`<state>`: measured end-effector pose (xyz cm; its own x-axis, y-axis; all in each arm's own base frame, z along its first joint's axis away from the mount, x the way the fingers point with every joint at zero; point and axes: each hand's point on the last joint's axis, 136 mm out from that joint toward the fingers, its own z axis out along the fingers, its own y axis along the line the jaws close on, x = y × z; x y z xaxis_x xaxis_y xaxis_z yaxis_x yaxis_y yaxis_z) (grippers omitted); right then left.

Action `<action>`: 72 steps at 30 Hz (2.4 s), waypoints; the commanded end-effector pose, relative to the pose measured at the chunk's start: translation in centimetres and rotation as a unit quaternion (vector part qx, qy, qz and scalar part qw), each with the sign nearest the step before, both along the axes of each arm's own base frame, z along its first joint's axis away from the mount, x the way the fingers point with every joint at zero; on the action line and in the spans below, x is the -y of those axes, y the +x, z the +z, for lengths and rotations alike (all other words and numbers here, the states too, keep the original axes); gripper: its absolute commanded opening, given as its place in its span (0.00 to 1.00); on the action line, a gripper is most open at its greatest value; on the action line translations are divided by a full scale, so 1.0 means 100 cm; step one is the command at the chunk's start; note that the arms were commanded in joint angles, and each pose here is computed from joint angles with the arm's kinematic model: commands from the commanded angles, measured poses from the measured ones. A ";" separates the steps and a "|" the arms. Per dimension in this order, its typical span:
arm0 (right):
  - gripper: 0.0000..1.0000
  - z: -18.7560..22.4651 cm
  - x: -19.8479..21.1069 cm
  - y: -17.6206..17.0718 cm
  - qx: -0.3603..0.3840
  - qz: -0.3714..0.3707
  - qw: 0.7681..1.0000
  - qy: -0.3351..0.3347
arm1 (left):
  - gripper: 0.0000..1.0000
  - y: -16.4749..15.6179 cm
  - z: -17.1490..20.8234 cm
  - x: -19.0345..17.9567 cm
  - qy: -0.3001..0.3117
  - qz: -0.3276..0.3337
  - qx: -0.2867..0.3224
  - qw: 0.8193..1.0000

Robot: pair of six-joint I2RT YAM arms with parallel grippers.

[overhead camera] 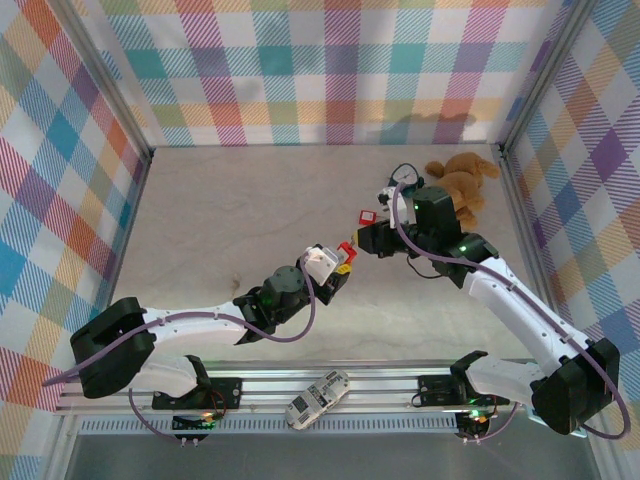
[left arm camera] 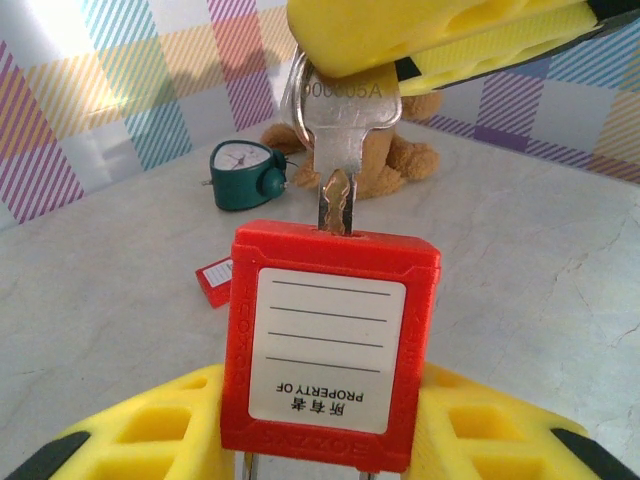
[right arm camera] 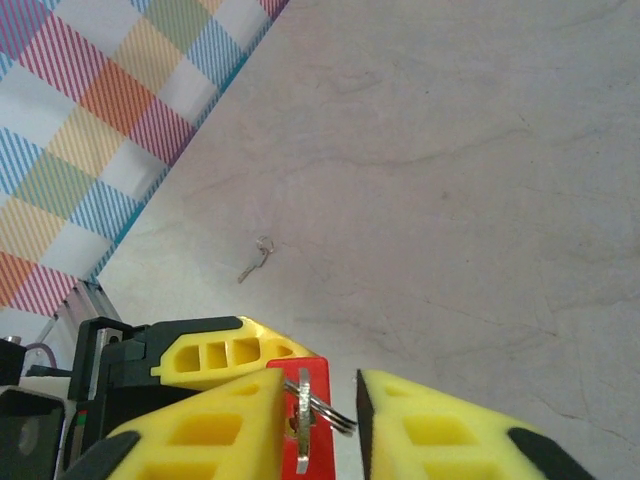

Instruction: Unlock with the key

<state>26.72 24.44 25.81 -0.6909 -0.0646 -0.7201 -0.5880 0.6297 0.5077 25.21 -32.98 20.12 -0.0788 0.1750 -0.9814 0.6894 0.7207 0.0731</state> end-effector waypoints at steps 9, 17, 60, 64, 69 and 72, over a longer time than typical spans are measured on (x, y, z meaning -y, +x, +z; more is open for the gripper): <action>0.10 -0.015 -0.001 -0.001 -0.017 0.001 1.000 0.004 | 0.01 -0.001 0.044 -0.001 -0.068 0.000 0.030 0.997; 0.06 -0.033 -0.003 -0.009 -0.032 0.004 0.999 0.006 | 0.01 -0.001 0.072 0.000 -0.107 -0.001 0.051 0.993; 0.56 0.022 0.017 0.002 0.026 -0.077 0.997 -0.001 | 0.00 0.011 -0.020 -0.002 0.115 0.020 0.029 0.993; 0.59 0.027 0.027 0.004 0.033 -0.101 0.994 -0.007 | 0.00 0.020 -0.010 -0.004 0.156 0.047 0.076 0.984; 0.60 0.016 0.040 0.005 0.024 -0.123 0.992 -0.014 | 0.00 0.026 0.011 0.002 0.209 0.071 0.152 0.963; 0.60 0.007 0.046 0.005 0.014 -0.131 0.991 -0.012 | 0.00 0.026 0.020 0.004 0.237 0.082 0.194 0.948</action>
